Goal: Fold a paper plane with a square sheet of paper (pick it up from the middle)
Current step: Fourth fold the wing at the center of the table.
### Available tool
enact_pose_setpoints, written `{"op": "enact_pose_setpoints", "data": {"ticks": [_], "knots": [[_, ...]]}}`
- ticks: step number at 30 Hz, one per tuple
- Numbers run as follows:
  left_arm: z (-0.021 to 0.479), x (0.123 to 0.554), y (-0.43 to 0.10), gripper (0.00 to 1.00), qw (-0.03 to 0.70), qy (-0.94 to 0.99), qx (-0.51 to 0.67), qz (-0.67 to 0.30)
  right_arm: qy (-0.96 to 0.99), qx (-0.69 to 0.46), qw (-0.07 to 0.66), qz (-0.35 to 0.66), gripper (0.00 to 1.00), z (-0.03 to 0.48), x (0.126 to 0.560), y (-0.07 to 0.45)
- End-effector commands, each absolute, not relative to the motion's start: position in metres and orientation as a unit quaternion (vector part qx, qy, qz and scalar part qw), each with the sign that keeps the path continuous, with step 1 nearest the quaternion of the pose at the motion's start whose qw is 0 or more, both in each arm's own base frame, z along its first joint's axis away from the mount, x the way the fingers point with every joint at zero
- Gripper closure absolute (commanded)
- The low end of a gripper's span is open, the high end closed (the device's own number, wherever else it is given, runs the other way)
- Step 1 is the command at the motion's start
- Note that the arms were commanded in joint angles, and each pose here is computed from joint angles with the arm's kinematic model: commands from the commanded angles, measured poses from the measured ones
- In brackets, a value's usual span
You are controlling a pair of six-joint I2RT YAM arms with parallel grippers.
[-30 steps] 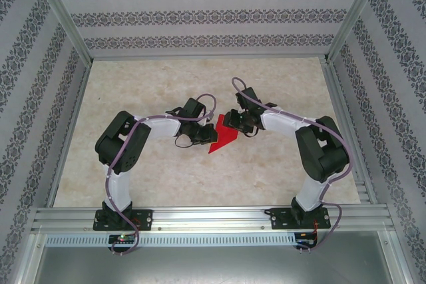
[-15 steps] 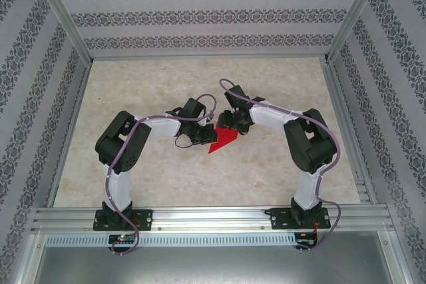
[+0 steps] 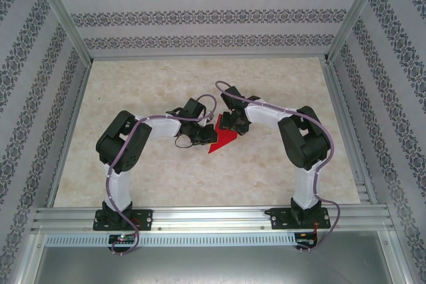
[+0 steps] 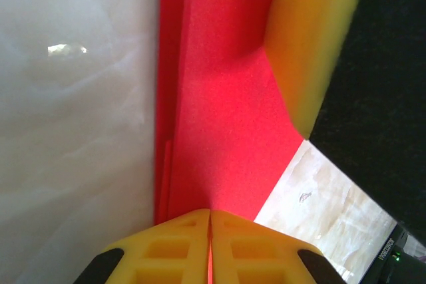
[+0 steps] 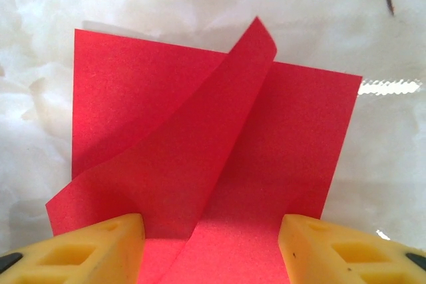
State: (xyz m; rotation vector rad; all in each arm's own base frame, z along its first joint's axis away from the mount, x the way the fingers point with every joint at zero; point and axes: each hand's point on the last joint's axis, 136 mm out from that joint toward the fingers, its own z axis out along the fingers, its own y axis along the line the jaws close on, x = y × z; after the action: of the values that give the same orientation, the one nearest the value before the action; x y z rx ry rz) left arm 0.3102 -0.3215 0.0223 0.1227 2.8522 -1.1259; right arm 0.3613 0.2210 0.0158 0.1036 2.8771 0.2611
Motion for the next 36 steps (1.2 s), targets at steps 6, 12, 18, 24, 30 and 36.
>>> {"op": "enact_pose_setpoints", "data": {"ticks": [6,12,18,24,30,36], "knots": [[0.007,0.299,-0.318,0.9,0.015,0.935,0.045,-0.352,0.996,0.041,0.079,0.006,0.5,-0.02,0.342,0.191],[0.007,0.3,-0.318,0.9,0.017,0.935,0.045,-0.351,0.997,0.043,0.069,-0.003,0.52,-0.026,0.338,0.188],[0.017,0.304,-0.322,0.9,0.027,0.932,0.052,-0.358,0.997,0.045,0.06,-0.009,0.52,-0.032,0.335,0.185],[0.059,0.326,-0.333,0.89,0.085,0.913,0.056,-0.395,0.998,0.046,0.051,-0.014,0.52,-0.036,0.33,0.183],[0.054,0.337,-0.328,0.89,0.102,0.917,0.038,-0.383,0.998,0.05,0.048,-0.011,0.52,-0.038,0.328,0.183],[0.042,0.339,-0.329,0.89,0.093,0.921,0.032,-0.376,0.998,0.05,0.046,-0.006,0.53,-0.04,0.327,0.185]]}}
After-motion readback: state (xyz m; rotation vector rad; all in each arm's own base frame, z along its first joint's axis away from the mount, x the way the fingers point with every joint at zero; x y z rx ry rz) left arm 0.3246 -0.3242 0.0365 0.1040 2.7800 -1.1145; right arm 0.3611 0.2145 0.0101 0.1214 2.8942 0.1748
